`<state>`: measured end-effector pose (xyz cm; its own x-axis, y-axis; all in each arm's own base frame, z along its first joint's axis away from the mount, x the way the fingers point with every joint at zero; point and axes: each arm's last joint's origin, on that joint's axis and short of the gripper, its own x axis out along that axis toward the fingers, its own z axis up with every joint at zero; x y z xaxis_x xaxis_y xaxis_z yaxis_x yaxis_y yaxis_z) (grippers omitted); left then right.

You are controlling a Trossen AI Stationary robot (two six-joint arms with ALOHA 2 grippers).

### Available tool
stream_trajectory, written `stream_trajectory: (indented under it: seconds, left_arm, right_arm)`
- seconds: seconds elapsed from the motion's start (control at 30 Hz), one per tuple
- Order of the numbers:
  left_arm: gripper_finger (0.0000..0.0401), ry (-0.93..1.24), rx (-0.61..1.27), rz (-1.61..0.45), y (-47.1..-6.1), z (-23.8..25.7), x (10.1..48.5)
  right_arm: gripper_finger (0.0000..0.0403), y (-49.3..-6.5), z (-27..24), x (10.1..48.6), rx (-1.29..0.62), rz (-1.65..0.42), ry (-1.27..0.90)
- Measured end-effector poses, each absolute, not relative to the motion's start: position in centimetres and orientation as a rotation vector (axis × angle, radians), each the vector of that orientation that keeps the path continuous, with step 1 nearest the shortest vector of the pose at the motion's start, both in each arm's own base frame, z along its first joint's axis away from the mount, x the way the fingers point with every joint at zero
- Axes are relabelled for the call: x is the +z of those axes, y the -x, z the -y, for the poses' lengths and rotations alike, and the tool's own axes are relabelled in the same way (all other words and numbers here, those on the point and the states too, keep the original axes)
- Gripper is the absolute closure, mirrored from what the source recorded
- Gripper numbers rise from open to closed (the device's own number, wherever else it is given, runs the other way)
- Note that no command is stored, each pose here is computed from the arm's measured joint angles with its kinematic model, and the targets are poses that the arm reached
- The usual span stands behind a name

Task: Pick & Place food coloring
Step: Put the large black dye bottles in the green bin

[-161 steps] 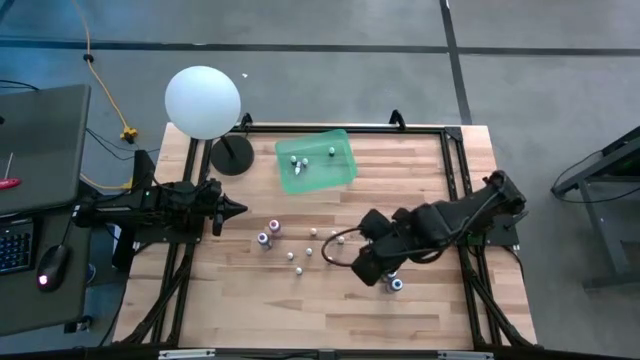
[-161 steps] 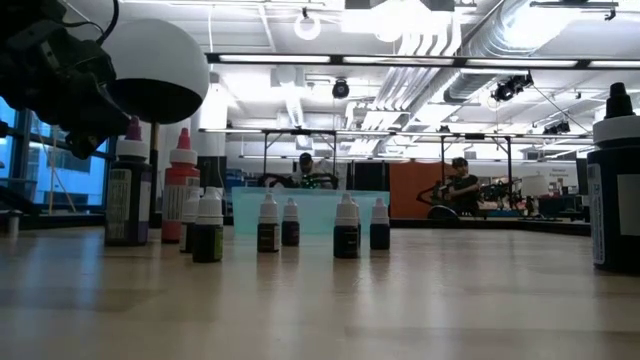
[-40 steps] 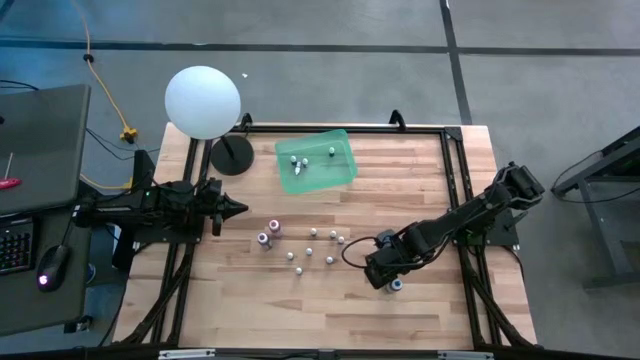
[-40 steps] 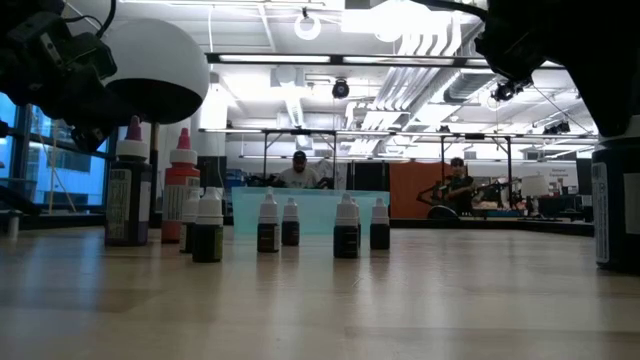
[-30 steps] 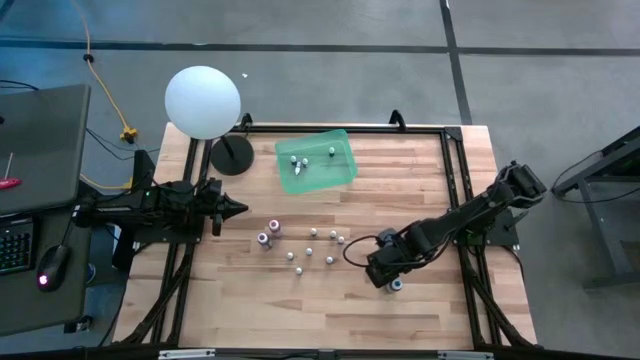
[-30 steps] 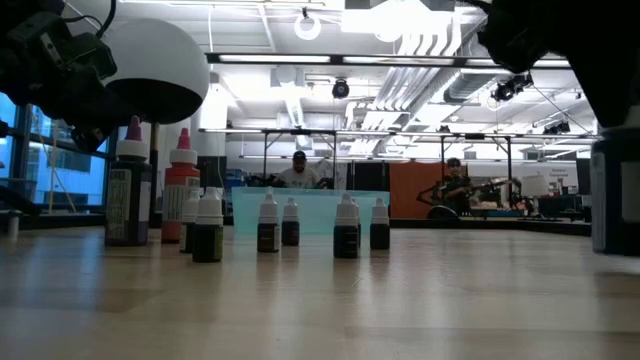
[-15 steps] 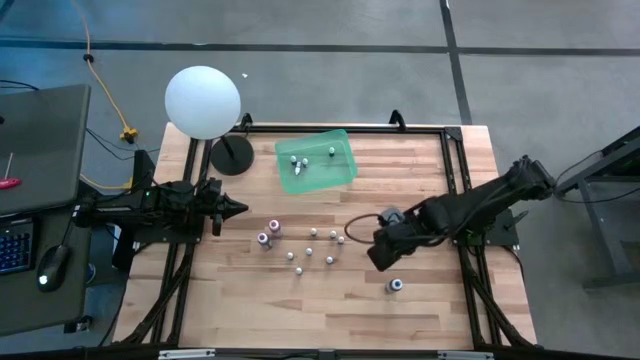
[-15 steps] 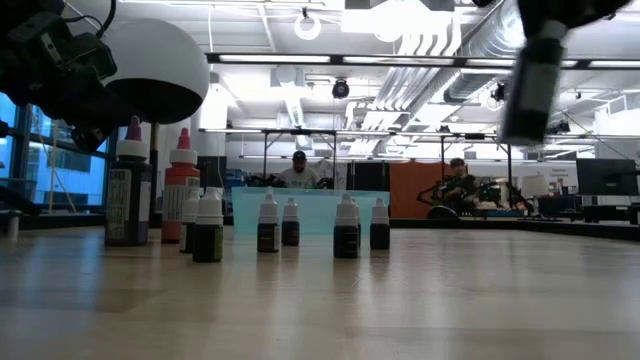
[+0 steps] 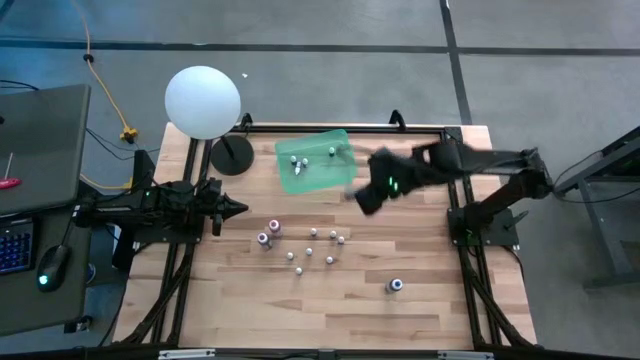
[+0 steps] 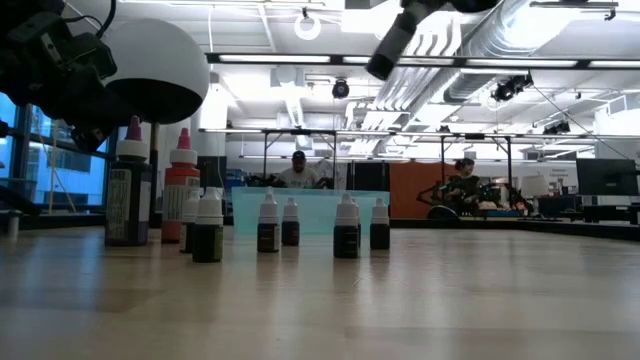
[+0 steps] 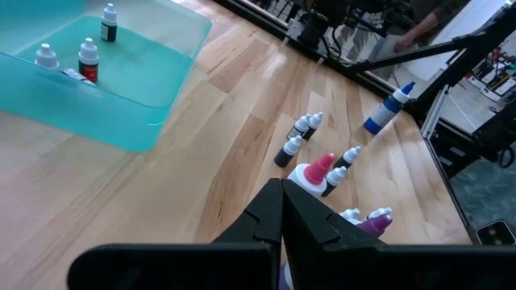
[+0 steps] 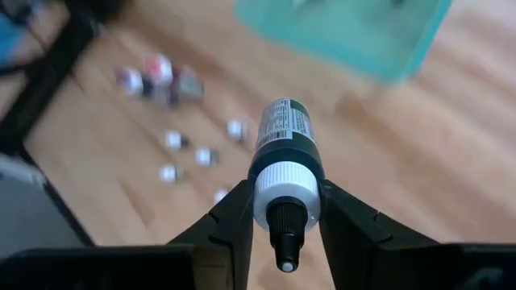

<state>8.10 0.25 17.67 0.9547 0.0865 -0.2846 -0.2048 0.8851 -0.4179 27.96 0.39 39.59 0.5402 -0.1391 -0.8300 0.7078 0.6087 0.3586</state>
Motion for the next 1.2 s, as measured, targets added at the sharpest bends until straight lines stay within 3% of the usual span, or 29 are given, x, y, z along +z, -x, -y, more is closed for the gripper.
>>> stream_trajectory:
  seconds: [0.23,0.53,1.03,1.2]
  left_arm:
    - [0.0401,0.461,0.154,-0.264,-8.1,-0.2,17.7]
    - [0.0401,0.461,0.153,-0.264,-8.1,-0.2,17.7]
    - [0.0401,0.461,0.153,-0.264,-8.1,-0.2,17.7]
    - [0.0401,0.46,0.154,-0.268,-8.1,-0.2,17.6]
  right_arm:
    - [0.0294,-29.2,6.6,40.8,-0.557,-0.679,-0.725]
    - [0.0294,-33.9,14.3,37.6,-0.425,-0.58,-0.721]
    - [0.0294,-39.1,19.8,33.3,-0.498,-1.108,-0.533]
    - [0.0294,-38.6,19.6,29.8,-0.475,-1.247,-0.625]
